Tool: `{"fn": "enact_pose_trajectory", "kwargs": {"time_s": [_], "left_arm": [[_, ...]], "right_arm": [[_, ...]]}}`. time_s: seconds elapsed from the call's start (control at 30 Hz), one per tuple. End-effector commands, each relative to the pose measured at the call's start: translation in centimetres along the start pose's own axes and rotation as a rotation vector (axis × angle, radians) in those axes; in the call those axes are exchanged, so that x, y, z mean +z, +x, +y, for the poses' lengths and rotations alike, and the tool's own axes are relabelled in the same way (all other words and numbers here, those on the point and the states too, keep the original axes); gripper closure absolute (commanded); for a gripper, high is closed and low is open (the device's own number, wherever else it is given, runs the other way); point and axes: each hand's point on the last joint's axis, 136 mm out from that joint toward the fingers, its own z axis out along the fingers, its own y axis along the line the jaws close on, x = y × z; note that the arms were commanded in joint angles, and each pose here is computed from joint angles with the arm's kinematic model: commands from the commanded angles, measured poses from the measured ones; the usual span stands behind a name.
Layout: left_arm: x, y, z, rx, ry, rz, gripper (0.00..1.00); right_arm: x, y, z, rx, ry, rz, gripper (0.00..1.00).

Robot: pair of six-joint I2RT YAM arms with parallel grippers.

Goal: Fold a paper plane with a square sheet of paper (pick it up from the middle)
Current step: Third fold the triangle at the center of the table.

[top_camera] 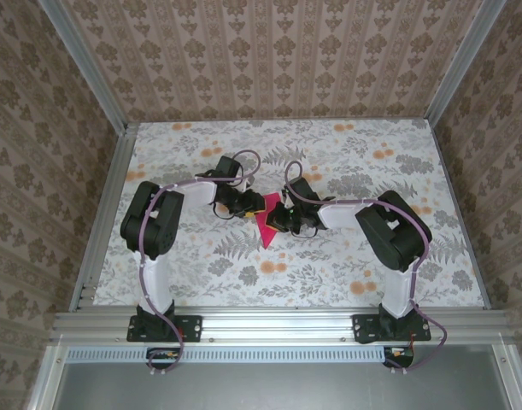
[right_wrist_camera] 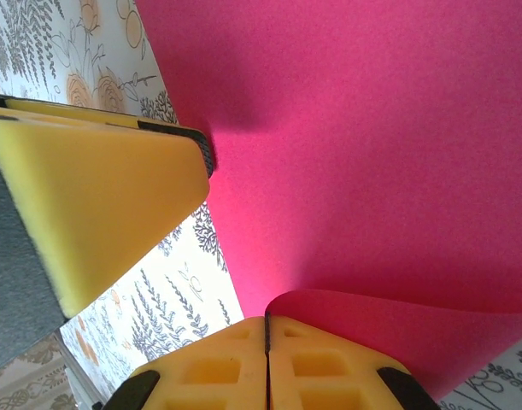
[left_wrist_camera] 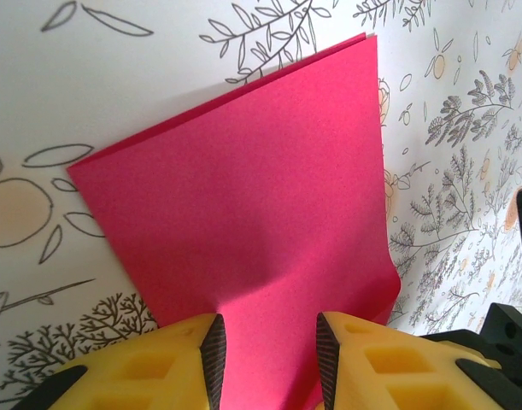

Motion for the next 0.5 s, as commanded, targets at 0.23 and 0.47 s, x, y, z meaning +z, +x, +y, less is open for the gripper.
{"fn": "enact_pose_trajectory", "kwargs": {"time_s": [0.23,0.47], "left_arm": [[0.88,0.87,0.42,0.003,-0.02,0.045,0.63],[0.92,0.91,0.44,0.004,-0.02,0.046,0.63]], "right_arm": [[0.95,0.53,-0.01,-0.01,-0.008,0.038,0.91],[1.09,0.51,0.03,-0.008,-0.019,0.038,0.91]]}}
